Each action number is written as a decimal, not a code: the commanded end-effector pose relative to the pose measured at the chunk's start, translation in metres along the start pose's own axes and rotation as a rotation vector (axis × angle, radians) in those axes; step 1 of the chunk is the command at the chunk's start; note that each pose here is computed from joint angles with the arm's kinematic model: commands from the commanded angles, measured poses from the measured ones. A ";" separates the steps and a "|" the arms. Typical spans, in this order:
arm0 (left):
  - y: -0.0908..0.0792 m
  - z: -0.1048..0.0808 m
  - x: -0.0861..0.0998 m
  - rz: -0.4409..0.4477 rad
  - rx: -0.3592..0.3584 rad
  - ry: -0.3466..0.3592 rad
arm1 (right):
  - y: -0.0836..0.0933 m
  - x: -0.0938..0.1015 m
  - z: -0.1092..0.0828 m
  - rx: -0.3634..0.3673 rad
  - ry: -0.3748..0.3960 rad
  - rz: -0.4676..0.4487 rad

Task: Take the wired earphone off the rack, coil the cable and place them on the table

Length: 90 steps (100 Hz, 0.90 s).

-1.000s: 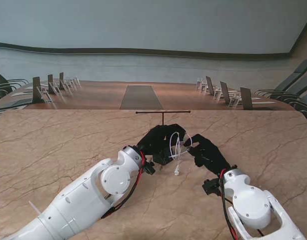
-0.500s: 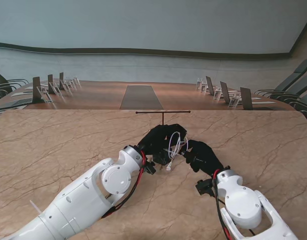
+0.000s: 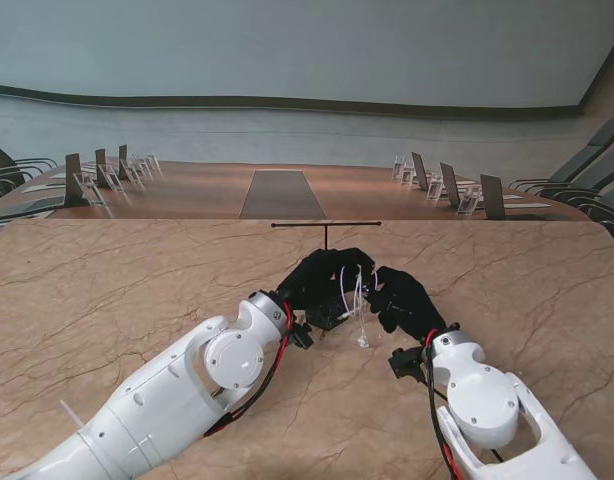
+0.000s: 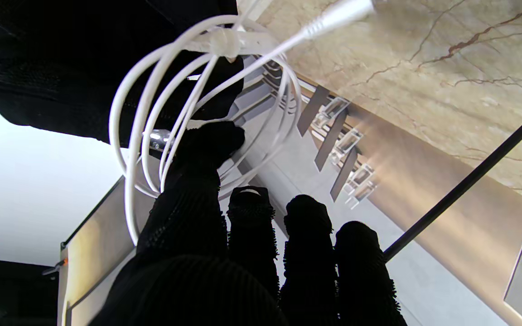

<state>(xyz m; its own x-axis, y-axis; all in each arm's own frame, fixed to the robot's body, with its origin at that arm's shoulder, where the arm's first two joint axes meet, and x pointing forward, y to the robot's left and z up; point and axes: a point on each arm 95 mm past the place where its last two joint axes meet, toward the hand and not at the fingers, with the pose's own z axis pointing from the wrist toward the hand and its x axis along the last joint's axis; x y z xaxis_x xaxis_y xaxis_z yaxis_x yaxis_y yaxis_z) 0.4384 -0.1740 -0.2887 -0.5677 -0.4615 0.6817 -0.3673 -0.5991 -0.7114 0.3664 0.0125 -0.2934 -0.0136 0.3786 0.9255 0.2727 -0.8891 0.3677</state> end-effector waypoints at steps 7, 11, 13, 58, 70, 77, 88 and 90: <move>0.002 0.001 0.002 -0.002 0.002 0.005 | 0.000 -0.001 -0.007 0.033 -0.009 -0.006; 0.001 0.001 0.002 0.001 0.002 0.006 | 0.001 -0.003 -0.009 0.035 -0.012 -0.025; 0.001 0.001 0.002 0.001 0.002 0.006 | 0.001 -0.005 -0.010 0.034 -0.013 -0.036; 0.000 -0.002 0.002 0.028 0.007 0.005 | 0.020 -0.015 -0.031 0.076 -0.014 -0.108; 0.000 -0.003 0.003 0.031 0.013 0.008 | 0.022 -0.015 -0.031 0.080 -0.029 -0.111; 0.000 -0.003 0.004 0.034 0.018 0.011 | 0.022 -0.015 -0.031 0.091 -0.039 -0.120; 0.000 -0.004 0.005 0.042 0.016 0.014 | 0.021 -0.015 -0.029 0.091 -0.041 -0.104; 0.000 -0.004 0.005 0.043 0.016 0.014 | 0.021 -0.015 -0.029 0.092 -0.044 -0.104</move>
<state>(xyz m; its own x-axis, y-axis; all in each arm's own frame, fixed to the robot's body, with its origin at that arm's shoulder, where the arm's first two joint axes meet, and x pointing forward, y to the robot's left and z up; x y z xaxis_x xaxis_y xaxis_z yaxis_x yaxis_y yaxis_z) 0.4363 -0.1718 -0.2874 -0.5895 -0.4837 0.6470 -0.3293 -0.5875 -0.7392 0.3445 -0.0217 -0.2974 -0.0090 0.4887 0.8724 0.3566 -0.8135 0.4594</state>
